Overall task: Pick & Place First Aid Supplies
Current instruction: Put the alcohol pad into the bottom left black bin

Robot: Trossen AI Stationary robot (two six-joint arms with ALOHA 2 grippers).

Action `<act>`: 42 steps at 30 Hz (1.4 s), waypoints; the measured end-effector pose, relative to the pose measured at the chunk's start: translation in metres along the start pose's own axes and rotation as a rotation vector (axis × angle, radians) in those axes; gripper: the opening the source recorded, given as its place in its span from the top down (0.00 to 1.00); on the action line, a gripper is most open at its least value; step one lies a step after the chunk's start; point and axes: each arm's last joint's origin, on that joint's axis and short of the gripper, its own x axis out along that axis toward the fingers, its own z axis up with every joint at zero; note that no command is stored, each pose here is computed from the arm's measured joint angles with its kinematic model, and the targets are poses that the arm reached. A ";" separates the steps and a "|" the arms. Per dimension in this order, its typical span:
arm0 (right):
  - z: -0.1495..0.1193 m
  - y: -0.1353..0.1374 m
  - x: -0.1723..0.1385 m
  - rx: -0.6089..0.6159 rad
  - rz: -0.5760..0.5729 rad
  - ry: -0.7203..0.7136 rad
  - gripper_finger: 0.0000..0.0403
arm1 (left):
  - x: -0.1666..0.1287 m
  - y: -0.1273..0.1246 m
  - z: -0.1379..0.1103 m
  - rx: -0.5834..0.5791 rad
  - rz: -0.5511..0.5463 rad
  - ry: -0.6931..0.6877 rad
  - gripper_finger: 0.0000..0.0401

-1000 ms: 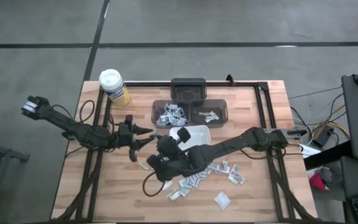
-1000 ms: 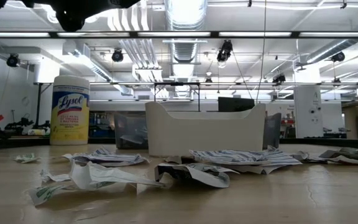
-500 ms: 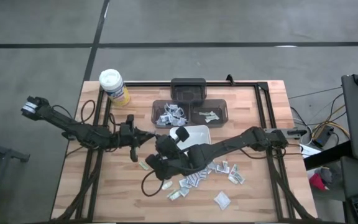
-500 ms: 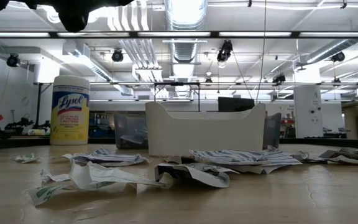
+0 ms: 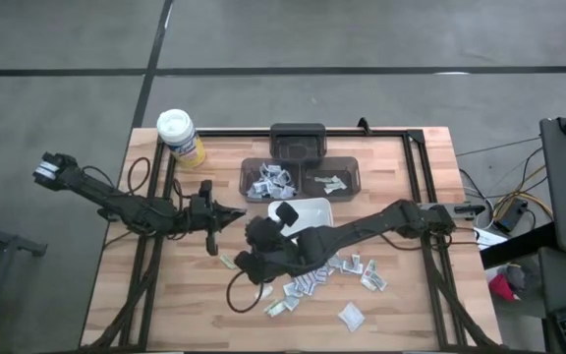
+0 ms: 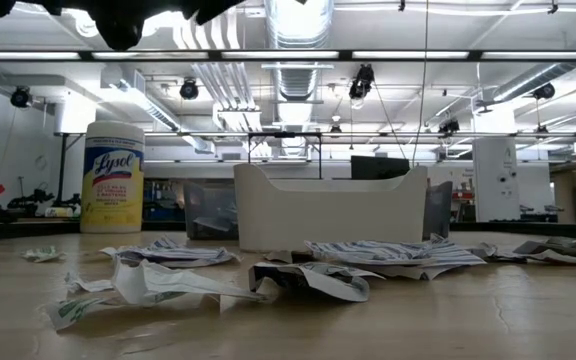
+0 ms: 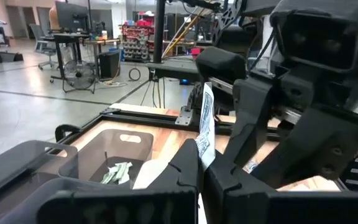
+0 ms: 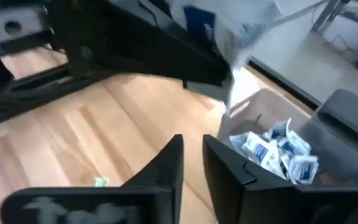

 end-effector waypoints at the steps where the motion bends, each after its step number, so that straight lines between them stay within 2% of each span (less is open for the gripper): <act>1: -0.001 -0.002 -0.001 -0.008 -0.005 0.012 0.82 | 0.000 0.000 0.000 0.002 0.002 0.003 1.00; 7: -0.012 -0.018 -0.009 -0.067 -0.075 0.154 0.72 | 0.002 0.005 -0.008 0.050 0.029 0.073 1.00; 11: -0.018 -0.033 -0.026 -0.070 -0.146 0.254 0.71 | 0.003 0.009 -0.011 0.059 0.056 0.105 1.00; 15: -0.022 -0.041 -0.044 -0.152 -0.185 0.304 0.73 | 0.006 0.014 -0.011 0.062 0.066 0.121 1.00; 21: -0.014 -0.047 -0.067 -0.256 -0.131 0.298 0.77 | 0.018 0.025 0.001 0.081 0.085 0.185 1.00; 31: 0.008 -0.071 -0.081 -0.440 -0.089 0.283 0.80 | 0.057 0.043 0.018 0.121 0.182 0.325 1.00; 36: 0.008 -0.094 -0.090 -0.470 -0.106 0.302 0.80 | 0.082 0.052 0.024 0.147 0.211 0.382 1.00; 42: -0.006 -0.134 -0.110 -0.415 -0.115 0.301 0.83 | 0.114 0.066 0.017 0.144 0.232 0.500 1.00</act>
